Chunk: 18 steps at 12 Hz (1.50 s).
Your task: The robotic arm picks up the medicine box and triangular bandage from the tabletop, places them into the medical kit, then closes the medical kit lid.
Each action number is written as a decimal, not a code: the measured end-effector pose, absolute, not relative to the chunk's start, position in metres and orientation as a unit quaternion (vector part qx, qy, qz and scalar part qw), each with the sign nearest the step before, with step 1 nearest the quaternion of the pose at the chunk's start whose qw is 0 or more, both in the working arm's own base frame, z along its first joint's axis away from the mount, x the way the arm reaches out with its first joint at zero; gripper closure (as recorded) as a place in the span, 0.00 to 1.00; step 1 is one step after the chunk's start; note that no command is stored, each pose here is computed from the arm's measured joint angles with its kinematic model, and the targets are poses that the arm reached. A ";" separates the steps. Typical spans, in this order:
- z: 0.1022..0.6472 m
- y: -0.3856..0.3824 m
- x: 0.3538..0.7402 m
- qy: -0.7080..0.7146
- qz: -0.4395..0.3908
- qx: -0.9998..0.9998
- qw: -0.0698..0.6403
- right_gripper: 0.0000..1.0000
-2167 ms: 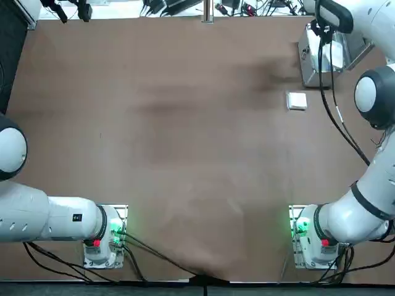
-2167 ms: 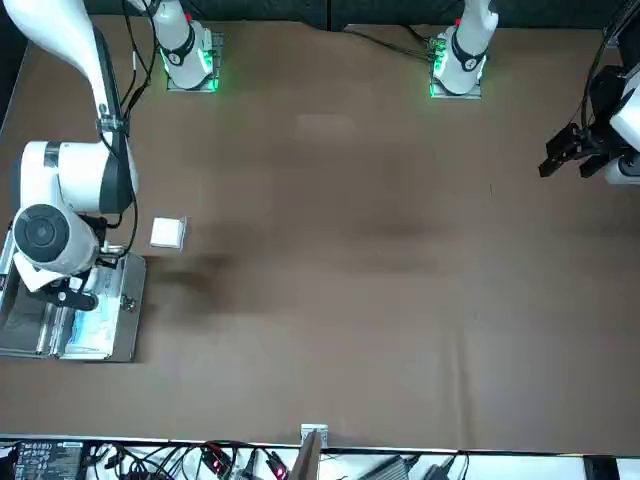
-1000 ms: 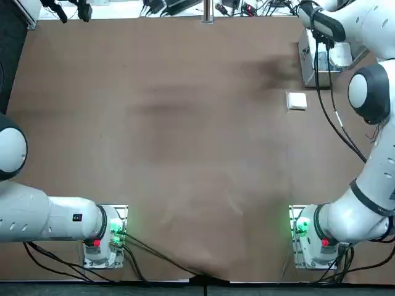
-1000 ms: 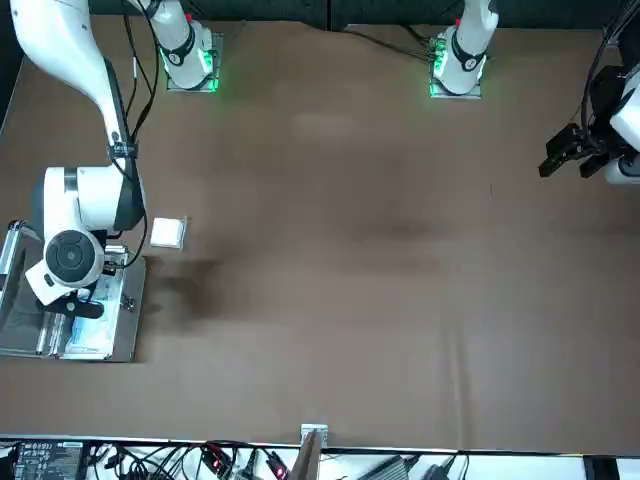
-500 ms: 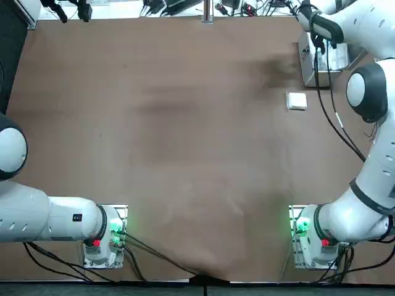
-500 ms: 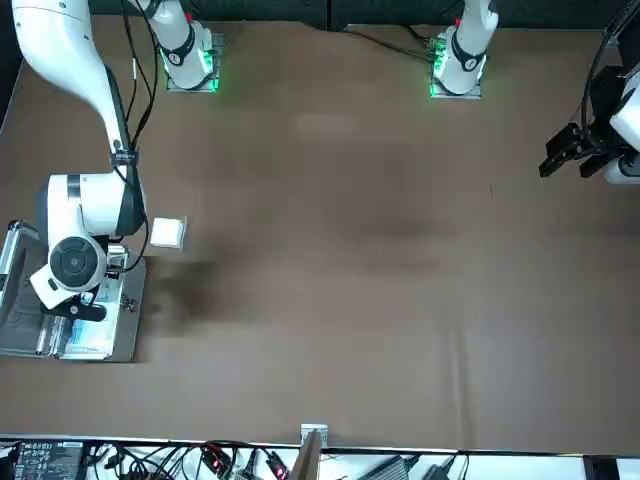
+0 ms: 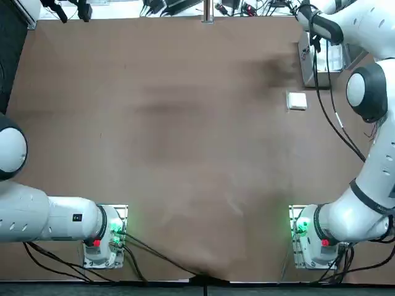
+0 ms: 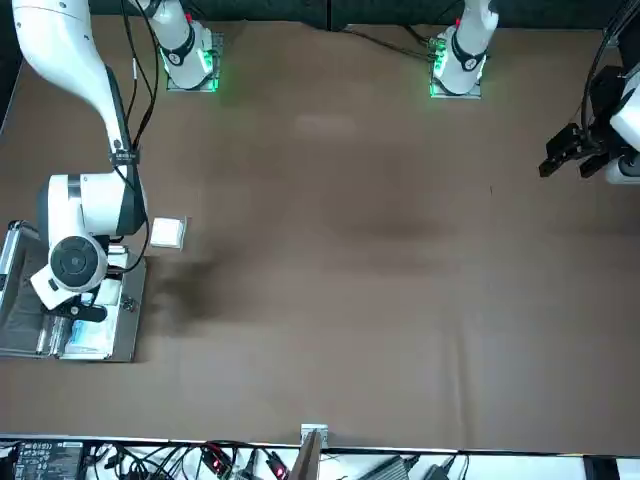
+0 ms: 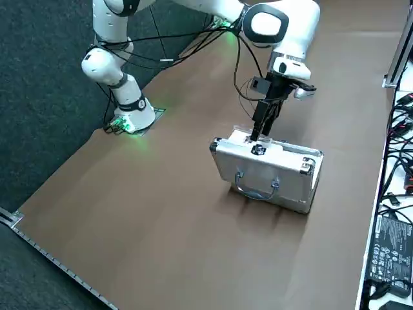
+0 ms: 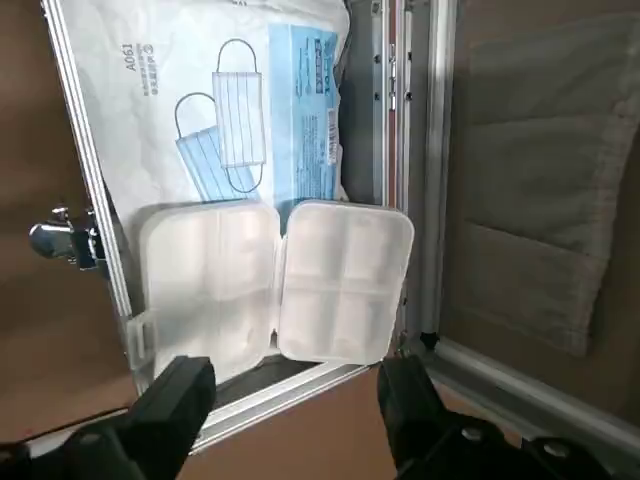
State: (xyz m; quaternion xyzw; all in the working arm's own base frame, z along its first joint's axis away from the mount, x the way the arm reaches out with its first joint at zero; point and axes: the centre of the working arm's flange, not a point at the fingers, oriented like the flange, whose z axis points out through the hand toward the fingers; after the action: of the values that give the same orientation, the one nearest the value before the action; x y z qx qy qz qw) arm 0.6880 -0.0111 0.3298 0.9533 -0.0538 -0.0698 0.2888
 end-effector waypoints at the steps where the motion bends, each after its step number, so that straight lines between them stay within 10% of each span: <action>1: 0.330 -0.012 0.688 -0.053 -0.070 0.953 0.289 0.00; 10: 0.366 0.026 0.669 0.003 -0.124 0.982 0.140 0.00; 18: 0.287 0.095 0.617 -0.023 -0.117 0.987 0.112 0.09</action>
State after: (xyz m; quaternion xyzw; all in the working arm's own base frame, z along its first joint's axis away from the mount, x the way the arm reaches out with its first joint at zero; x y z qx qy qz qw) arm 0.6174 0.0950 0.2866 0.9865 -0.0226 -0.1172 0.1120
